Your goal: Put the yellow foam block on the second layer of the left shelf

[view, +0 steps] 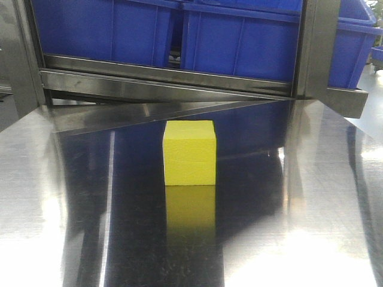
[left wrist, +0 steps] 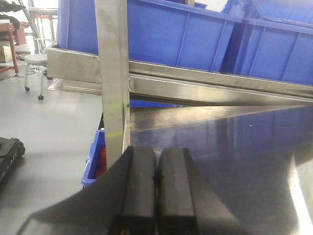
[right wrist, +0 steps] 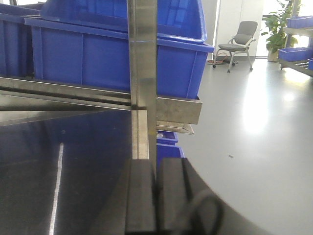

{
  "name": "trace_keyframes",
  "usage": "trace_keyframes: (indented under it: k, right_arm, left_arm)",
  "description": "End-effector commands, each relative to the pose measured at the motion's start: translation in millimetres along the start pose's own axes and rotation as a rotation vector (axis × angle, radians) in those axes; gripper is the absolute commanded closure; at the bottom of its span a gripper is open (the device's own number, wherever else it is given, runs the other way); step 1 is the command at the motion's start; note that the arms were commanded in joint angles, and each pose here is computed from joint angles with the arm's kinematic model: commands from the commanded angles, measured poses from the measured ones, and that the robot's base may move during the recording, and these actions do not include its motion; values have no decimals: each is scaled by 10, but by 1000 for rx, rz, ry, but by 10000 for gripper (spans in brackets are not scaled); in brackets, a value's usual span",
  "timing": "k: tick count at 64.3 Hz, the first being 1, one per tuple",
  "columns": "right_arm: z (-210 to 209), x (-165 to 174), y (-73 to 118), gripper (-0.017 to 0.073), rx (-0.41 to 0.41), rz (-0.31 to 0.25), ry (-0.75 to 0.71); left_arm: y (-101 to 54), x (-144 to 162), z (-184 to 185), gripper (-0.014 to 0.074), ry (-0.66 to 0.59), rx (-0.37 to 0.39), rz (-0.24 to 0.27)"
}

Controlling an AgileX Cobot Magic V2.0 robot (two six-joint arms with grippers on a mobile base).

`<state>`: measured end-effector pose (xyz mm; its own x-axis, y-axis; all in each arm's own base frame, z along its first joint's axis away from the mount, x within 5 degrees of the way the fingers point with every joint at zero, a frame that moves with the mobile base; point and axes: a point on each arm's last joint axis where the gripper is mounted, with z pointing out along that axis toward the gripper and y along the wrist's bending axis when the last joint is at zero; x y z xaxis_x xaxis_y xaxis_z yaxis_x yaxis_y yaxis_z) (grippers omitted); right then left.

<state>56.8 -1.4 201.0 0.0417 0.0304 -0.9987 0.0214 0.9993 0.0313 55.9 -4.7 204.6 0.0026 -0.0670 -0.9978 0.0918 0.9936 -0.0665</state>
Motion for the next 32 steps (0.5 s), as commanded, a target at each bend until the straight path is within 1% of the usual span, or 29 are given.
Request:
trace_keyframes:
  k: [1,32]
  right_arm:
    - [-28,-164,11,525,-9,-12,-125]
    - [-28,-164,11,525,-9,-12,-125]
  left_arm:
    - [-10,12,11,457,-56,17,-11]
    - [-10,12,11,457,-56,17,-11]
